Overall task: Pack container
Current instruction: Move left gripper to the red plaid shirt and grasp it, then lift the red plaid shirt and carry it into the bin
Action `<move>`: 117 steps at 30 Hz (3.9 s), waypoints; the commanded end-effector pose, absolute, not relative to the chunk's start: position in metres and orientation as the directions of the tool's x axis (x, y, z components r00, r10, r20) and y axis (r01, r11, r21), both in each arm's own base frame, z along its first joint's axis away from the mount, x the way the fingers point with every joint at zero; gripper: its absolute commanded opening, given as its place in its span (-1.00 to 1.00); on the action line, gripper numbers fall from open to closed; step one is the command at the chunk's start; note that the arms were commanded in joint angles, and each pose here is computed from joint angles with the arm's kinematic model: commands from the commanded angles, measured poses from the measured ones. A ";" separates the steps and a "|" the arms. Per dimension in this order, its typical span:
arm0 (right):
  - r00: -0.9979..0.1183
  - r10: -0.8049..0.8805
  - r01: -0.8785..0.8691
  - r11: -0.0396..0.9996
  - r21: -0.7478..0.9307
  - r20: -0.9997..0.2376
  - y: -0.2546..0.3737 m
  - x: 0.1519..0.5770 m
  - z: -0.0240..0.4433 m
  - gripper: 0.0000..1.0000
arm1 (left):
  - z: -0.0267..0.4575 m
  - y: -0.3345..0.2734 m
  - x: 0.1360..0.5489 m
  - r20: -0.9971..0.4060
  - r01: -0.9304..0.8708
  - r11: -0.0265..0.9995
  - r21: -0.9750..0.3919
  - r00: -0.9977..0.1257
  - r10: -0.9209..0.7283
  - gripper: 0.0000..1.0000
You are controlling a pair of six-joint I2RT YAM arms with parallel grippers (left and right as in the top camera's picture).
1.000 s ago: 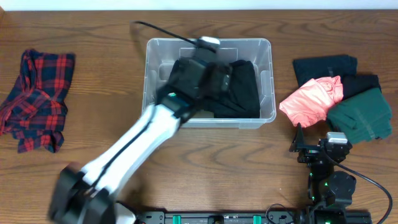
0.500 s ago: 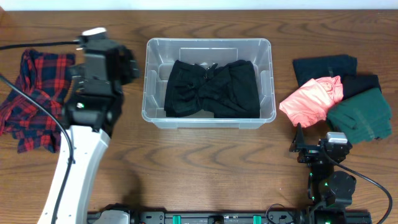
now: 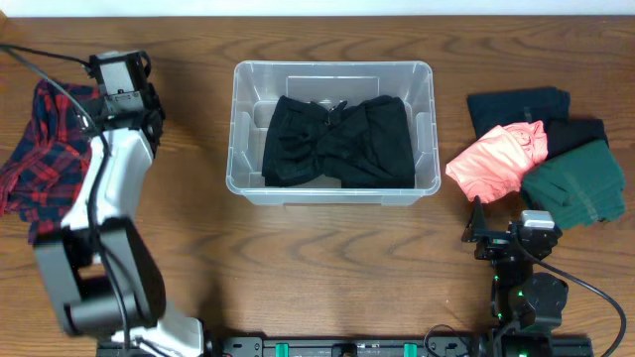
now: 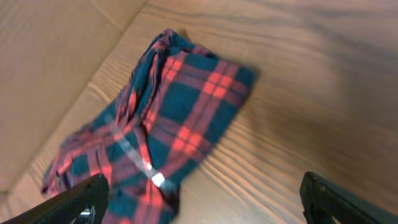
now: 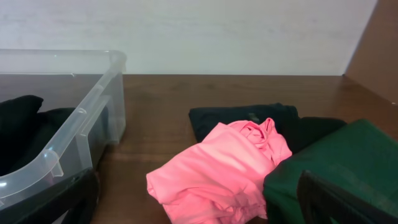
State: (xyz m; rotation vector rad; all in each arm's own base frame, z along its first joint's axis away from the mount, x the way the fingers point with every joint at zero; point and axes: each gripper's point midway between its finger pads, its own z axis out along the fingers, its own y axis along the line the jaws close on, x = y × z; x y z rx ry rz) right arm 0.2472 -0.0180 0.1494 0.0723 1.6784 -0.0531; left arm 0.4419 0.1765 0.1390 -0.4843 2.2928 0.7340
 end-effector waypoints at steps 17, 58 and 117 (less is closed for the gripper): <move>-0.114 0.001 0.064 0.998 -0.007 -0.993 -0.015 0.247 0.148 0.99 | 0.031 0.239 0.450 -0.528 -0.365 0.768 0.526 -0.848 -0.041 0.96; -0.114 0.001 0.064 0.998 -0.007 -0.993 -0.015 0.247 0.148 0.99 | 0.194 0.196 0.492 -0.817 -0.583 0.646 0.493 -0.565 0.114 -0.88; -0.114 0.001 0.064 0.998 -0.007 -0.993 -0.015 0.247 0.148 0.98 | 0.294 -0.236 0.413 -0.589 0.519 0.446 0.729 0.146 0.794 -0.88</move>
